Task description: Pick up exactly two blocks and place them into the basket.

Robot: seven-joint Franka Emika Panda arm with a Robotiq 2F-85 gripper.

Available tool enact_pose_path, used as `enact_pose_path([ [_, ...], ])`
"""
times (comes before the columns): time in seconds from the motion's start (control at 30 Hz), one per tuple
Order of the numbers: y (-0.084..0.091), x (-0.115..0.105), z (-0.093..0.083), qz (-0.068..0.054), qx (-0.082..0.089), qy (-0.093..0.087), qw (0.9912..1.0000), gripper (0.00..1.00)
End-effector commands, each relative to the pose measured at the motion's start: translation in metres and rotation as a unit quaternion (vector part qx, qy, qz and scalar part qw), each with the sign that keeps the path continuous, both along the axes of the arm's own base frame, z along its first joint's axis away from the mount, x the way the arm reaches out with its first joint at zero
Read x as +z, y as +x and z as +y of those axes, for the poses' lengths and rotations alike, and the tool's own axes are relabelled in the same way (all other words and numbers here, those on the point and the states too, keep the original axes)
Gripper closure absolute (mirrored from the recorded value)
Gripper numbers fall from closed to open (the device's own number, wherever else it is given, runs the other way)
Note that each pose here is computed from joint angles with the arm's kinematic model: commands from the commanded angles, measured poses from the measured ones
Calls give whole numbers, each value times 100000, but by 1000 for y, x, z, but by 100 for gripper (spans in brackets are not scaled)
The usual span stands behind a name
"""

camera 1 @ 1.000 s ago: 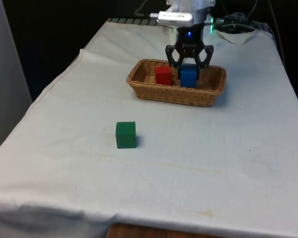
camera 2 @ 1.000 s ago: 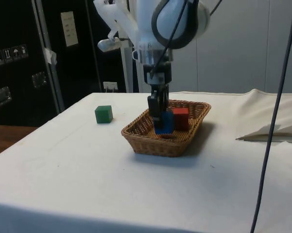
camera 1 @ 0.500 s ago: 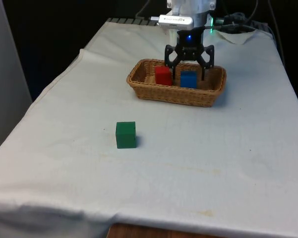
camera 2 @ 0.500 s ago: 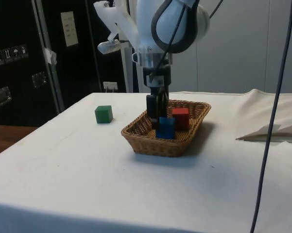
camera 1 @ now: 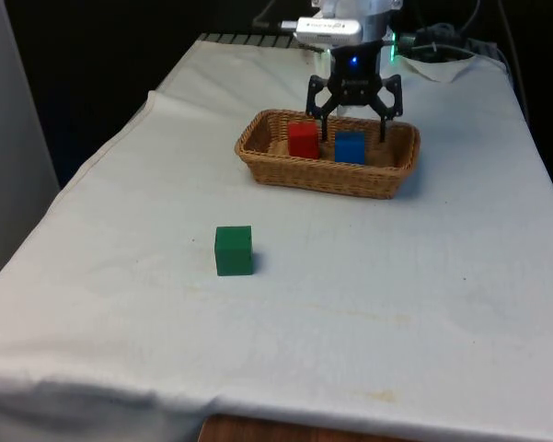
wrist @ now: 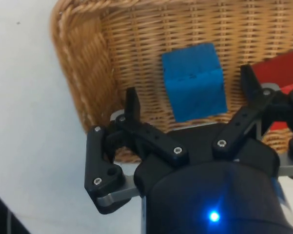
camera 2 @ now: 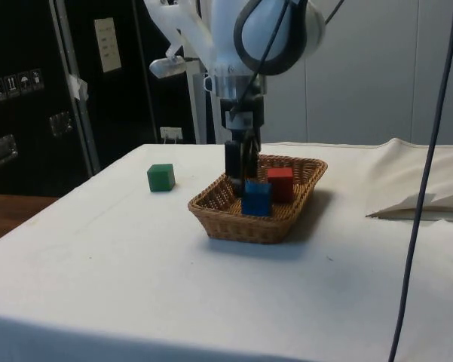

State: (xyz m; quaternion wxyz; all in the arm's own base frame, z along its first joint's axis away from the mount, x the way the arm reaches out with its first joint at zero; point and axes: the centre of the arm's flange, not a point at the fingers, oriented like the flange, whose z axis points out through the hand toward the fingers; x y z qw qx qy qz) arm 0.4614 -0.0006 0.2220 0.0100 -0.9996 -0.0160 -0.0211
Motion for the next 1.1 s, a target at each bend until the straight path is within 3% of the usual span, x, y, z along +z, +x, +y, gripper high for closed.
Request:
enact_pose_path([
  [0.0,0,8,0,-6,-318,-161,99999,0],
  [0.3,12,40,6,-652,-1042,58,99992,0],
  [0.33,11,41,6,-913,-835,690,99990,0],
  [0.37,16,46,7,-772,-1227,18,99989,0],
  [0.63,33,74,9,-1320,-2413,15,99962,0],
  [0.67,31,72,11,-1534,-1929,660,99967,0],
  [0.7,35,78,9,-1357,-2582,4,99957,0],
  [0.87,43,94,9,-1501,-3465,97,99929,0],
  [0.9,42,93,10,-1702,-3136,785,99933,0],
  [0.93,44,97,8,-1488,-3755,162,99918,0],
  [1.07,47,105,7,-1392,-4705,510,99878,0],
])
